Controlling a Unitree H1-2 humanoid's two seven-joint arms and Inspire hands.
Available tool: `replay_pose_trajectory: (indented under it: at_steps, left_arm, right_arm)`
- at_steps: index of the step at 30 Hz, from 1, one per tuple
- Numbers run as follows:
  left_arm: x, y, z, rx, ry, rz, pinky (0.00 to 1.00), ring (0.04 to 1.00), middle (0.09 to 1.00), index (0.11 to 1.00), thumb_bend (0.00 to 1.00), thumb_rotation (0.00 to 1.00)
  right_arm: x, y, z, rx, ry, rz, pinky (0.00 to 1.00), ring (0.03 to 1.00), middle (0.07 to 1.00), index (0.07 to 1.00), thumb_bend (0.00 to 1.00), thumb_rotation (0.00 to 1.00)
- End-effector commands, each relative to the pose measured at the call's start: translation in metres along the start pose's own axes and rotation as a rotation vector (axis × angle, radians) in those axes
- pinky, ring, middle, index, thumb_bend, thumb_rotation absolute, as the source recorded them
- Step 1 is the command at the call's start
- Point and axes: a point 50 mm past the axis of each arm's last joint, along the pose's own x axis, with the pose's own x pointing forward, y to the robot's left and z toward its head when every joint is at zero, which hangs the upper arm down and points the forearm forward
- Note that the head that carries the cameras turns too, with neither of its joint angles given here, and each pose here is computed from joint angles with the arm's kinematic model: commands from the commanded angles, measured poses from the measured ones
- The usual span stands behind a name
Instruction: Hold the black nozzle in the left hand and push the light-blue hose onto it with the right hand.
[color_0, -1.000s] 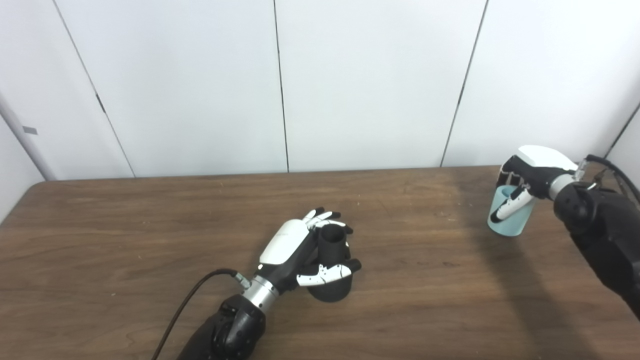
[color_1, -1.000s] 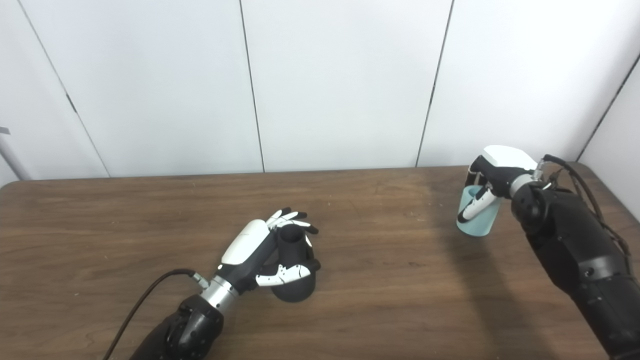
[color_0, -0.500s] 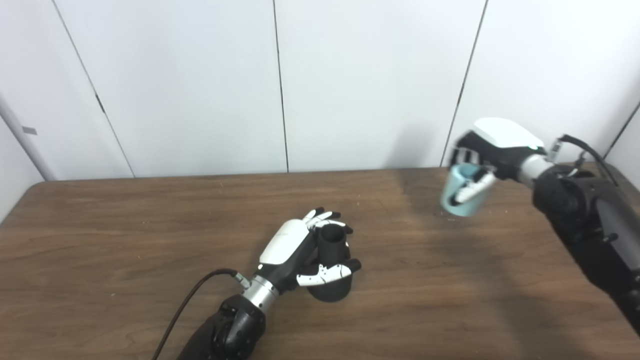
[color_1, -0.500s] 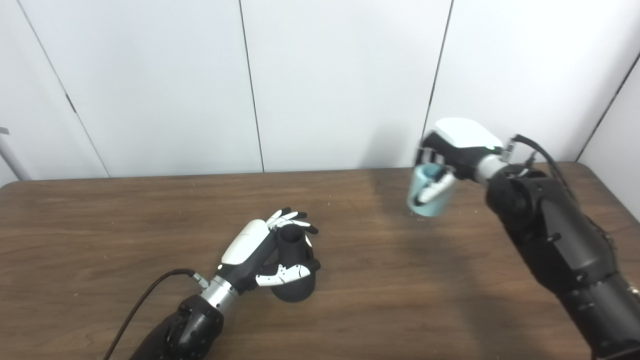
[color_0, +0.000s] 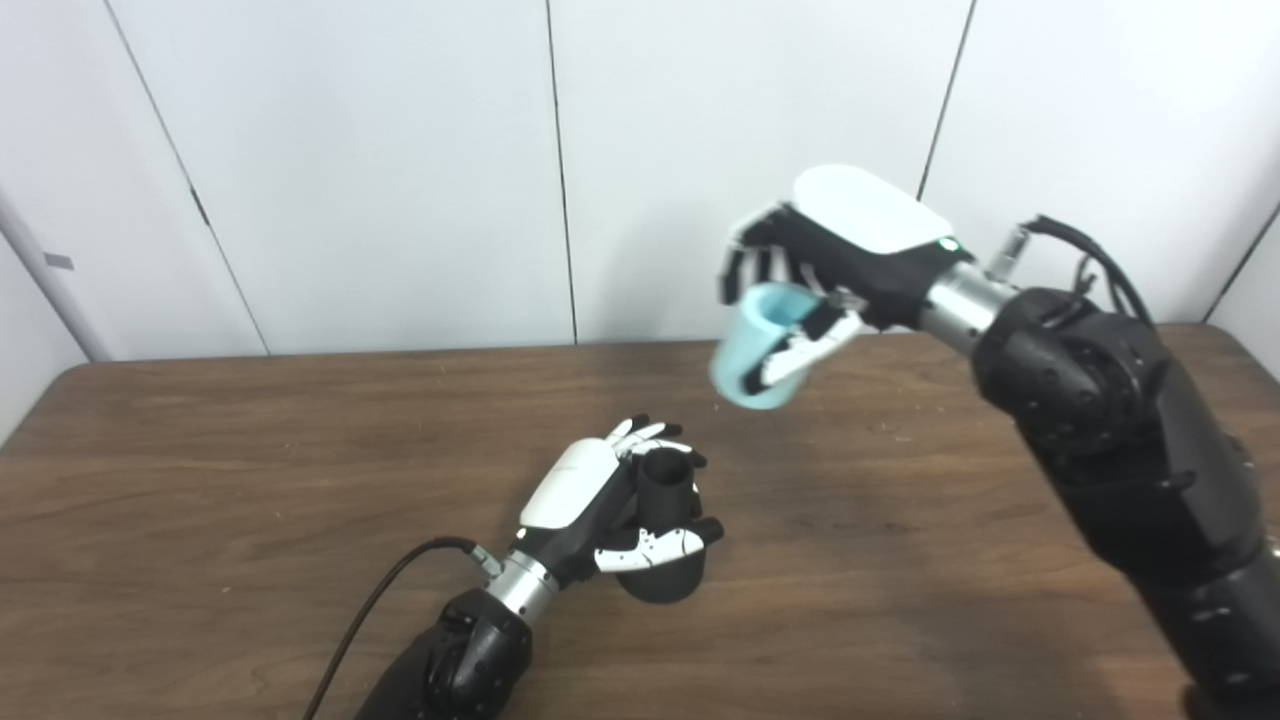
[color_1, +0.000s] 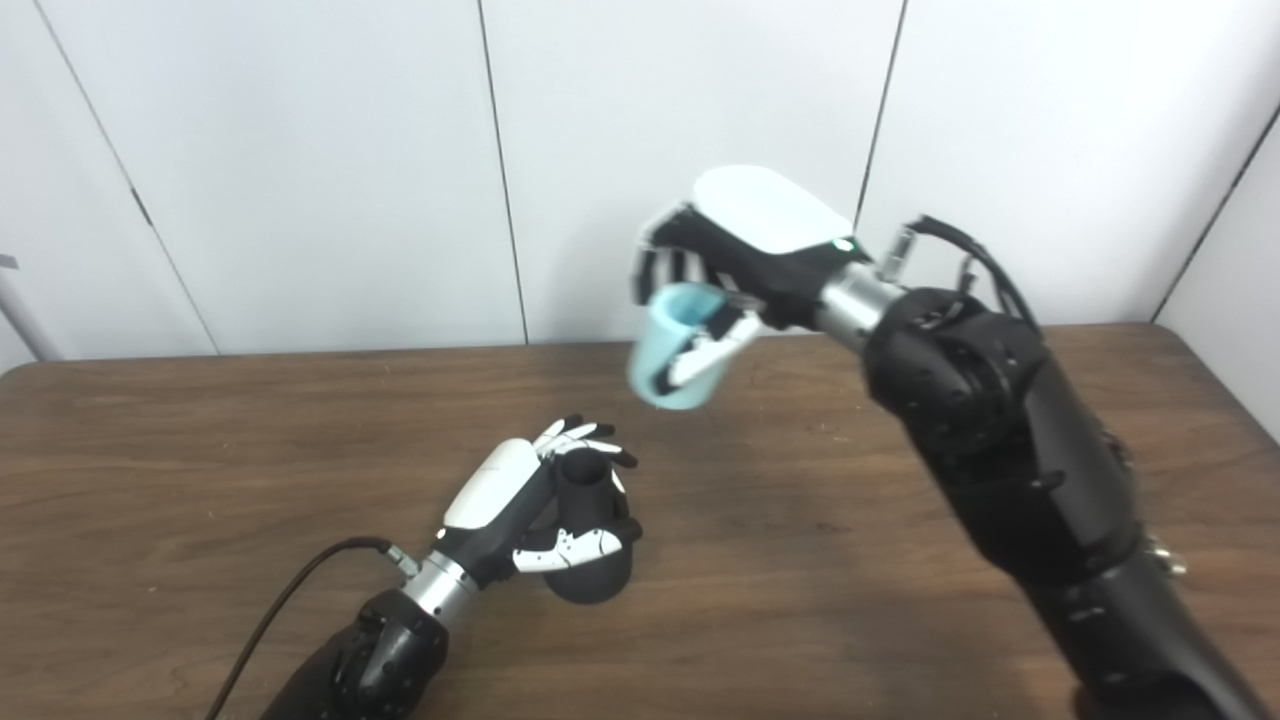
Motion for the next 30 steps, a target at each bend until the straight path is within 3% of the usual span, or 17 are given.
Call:
replay_pose_trajectory:
  at_steps: [1, 13, 30]
  left_arm:
    - [-0.128, -0.133, -0.014, -0.214, 0.311, -0.229, 1.00, 0.905, 0.743, 0.352, 0.47, 0.78]
    - [-0.126, -0.134, -0.013, -0.214, 0.308, -0.227, 1.00, 0.904, 0.740, 0.357, 0.48, 0.78]
    - [-0.126, -0.132, -0.013, -0.218, 0.309, -0.232, 1.00, 0.905, 0.741, 0.355, 0.47, 0.78]
  right_arm:
    - [0.011, -0.046, 0.038, -0.039, -0.160, -0.130, 0.16, 0.230, 0.324, 0.484, 0.51, 0.13]
    - [0.019, -0.019, 0.049, -0.005, -0.199, -0.013, 0.12, 0.201, 0.309, 0.484, 0.51, 0.13]
    - [0.018, -0.011, 0.049, 0.025, -0.193, 0.016, 0.12, 0.201, 0.302, 0.484, 0.51, 0.13]
